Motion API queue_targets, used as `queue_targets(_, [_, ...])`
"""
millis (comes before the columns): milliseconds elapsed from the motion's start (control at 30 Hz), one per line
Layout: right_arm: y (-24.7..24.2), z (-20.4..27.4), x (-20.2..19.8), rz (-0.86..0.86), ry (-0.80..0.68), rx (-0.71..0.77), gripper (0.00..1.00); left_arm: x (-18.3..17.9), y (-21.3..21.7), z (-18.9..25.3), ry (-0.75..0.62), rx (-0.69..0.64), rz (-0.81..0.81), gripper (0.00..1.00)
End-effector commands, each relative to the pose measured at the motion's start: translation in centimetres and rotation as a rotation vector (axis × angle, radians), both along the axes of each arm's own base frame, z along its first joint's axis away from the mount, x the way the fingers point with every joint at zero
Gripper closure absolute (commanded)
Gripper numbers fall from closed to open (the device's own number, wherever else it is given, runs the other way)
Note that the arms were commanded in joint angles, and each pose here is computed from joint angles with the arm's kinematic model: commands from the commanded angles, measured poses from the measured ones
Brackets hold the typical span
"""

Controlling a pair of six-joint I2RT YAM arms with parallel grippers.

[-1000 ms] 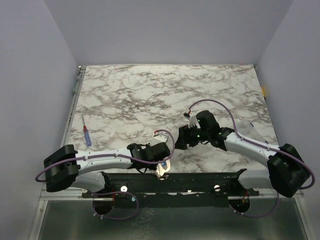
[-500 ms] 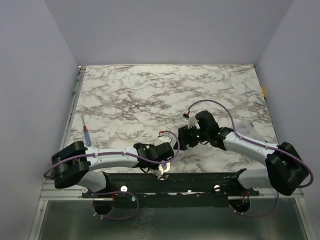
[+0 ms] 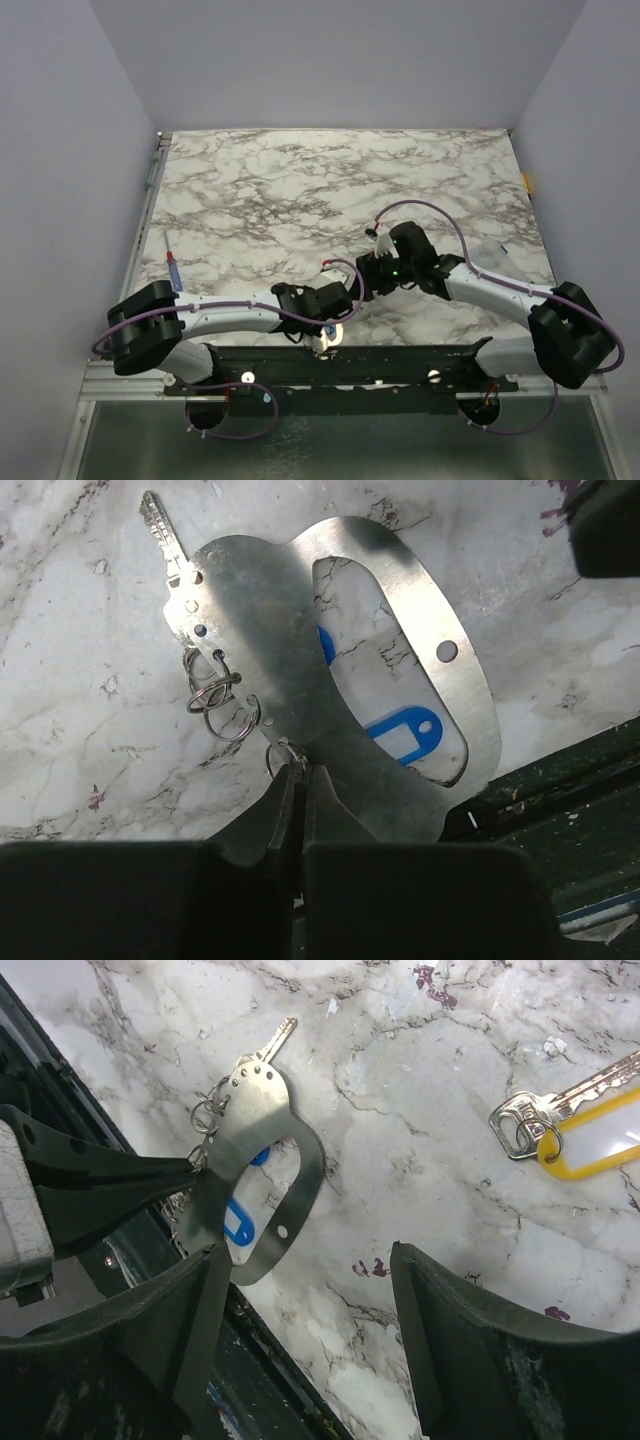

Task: Put the keys on the keyring

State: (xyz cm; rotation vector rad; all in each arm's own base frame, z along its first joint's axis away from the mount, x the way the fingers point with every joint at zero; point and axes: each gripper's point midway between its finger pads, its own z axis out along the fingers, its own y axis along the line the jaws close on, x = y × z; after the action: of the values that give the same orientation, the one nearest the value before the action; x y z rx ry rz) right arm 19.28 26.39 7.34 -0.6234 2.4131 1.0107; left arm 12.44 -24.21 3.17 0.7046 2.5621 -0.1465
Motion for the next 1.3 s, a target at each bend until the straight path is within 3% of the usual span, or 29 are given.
queue_targets(0, [0.6,0.7,0.4,0.018,-0.038,0.020,0.26,1.1,-1.4,1.8,-0.023,-0.052,0.022,1.00])
queue_targets(300, [-1.1,1.4,2.9,-0.115,-0.155,-0.047,0.24,7.0,-1.2,3.6,-0.050,-0.204,0.260,1.00])
queue_targets(533, [-1.4,0.9,2.9,-0.115,-0.153,-0.068,0.23,8.5,-2.2,2.1,-0.039,-0.152,0.268,1.00])
queue_targets(567, [-1.3,0.8,2.9,-0.112,-0.148,-0.070,0.23,8.4,-2.4,1.7,-0.023,-0.144,0.256,0.96])
queue_targets(667, [-1.2,0.6,2.8,-0.107,-0.132,-0.077,0.23,8.3,-3.0,2.3,-0.017,-0.154,0.205,0.53])
queue_targets(733, [-1.1,0.6,2.8,-0.105,-0.128,-0.075,0.23,8.5,-2.8,3.6,-0.052,-0.174,0.180,0.14])
queue_targets(800, [-1.0,0.7,2.9,-0.104,-0.129,-0.070,0.23,8.7,-2.4,5.0,-0.096,-0.188,0.160,0.06])
queue_targets(867, [-0.9,0.7,3.0,-0.102,-0.129,-0.070,0.23,8.7,-2.0,5.9,-0.120,-0.204,0.149,0.09])
queue_targets(1100, [-0.3,0.8,3.4,-0.095,-0.116,-0.070,0.23,6.4,-1.3,5.0,-0.072,-0.249,0.066,0.53])
queue_targets(1267, [-0.2,0.8,3.5,-0.094,-0.109,-0.073,0.23,6.1,-1.2,4.0,-0.067,-0.285,0.091,0.71])
